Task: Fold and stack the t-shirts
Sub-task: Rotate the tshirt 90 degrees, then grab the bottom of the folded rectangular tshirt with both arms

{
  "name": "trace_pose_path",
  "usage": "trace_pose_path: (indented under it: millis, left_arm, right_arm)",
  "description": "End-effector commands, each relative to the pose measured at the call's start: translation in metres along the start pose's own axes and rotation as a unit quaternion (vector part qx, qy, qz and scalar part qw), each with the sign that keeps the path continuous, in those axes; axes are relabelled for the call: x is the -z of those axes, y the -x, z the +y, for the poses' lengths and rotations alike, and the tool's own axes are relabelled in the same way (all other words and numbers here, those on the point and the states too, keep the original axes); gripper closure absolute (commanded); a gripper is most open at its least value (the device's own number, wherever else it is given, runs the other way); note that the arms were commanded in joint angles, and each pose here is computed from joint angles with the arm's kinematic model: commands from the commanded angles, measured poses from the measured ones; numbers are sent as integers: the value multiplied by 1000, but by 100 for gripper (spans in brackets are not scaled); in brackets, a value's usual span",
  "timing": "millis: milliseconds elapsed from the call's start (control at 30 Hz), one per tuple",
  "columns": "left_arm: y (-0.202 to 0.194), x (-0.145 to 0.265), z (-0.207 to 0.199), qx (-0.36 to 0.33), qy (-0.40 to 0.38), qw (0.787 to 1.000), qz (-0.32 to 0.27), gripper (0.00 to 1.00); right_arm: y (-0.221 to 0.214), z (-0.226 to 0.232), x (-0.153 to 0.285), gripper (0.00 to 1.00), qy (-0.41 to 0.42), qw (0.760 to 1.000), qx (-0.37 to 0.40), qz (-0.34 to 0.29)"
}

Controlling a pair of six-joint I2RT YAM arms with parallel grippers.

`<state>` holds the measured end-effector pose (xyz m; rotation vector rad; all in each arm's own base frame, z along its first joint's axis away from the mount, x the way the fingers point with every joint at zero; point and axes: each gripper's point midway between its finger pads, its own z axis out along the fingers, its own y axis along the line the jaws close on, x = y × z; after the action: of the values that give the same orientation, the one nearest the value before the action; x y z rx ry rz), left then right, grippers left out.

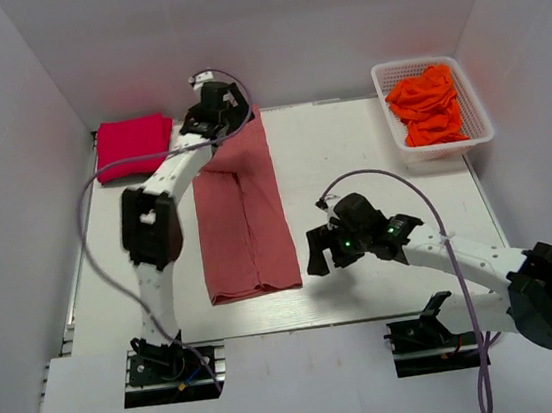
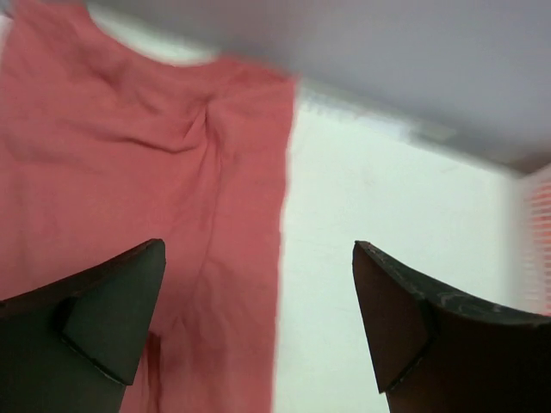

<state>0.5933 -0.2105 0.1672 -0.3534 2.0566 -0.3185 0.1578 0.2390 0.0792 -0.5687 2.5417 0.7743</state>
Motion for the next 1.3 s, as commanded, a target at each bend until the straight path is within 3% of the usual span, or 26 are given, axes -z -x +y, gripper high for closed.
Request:
trace_pose_path:
  millis: [0,33,67,100,267,500,667,800,900,933,1067,1100,1167,1200,1267]
  left_arm:
    - [39,108,12,26,8,999,-41,1]
    - [59,153,20,53,9,996,-72,1]
    - [49,167,34,64,21,995,-70,1]
    - [-1,169,71,77,58,995,-23,1]
    - [-112,246,147,99,114,985,81,1]
    - [-235,302,177,173,102,949,244,1]
    - [-280,309,192,217,84,937,260,3]
    - [-287,306,188,229,60,936,261,21]
    - [-295,309,192,228,68,932,274,40]
    - [-302,313,197,224,83,928,287,52]
    - [-311,322,211,206,117,922,306,74]
    - [-309,322,210,207,113,924,302,77]
    - [-306,322,208,203,106,927,298,82]
    - [-305,322,206,205,99,927,299,84]
    - [-303,323,205,199,96,928,299,89]
  right_arm:
    - [36,31,-14,10,65,997,35,-34]
    - [29,31,-23,10,73,997,29,-11]
    - [39,40,-24,10,83,996,35,-14]
    - [34,41,-31,10,89,996,31,7]
    - [15,49,-45,10,121,991,27,45]
    - [-6,43,-57,10,124,989,-9,80]
    - [-16,34,-67,11,109,988,-29,103]
    - [-20,32,-72,19,99,987,-41,118]
    - [-23,28,-74,23,88,987,-51,129]
    - [-24,28,-75,26,86,986,-52,131]
    - [-29,27,-76,38,85,984,-60,141]
    - [-30,26,-76,48,83,984,-64,143]
    - [-32,24,-77,57,78,984,-71,145]
    - [-31,23,-77,68,73,984,-73,142]
    - [-29,22,-77,75,69,986,-72,137]
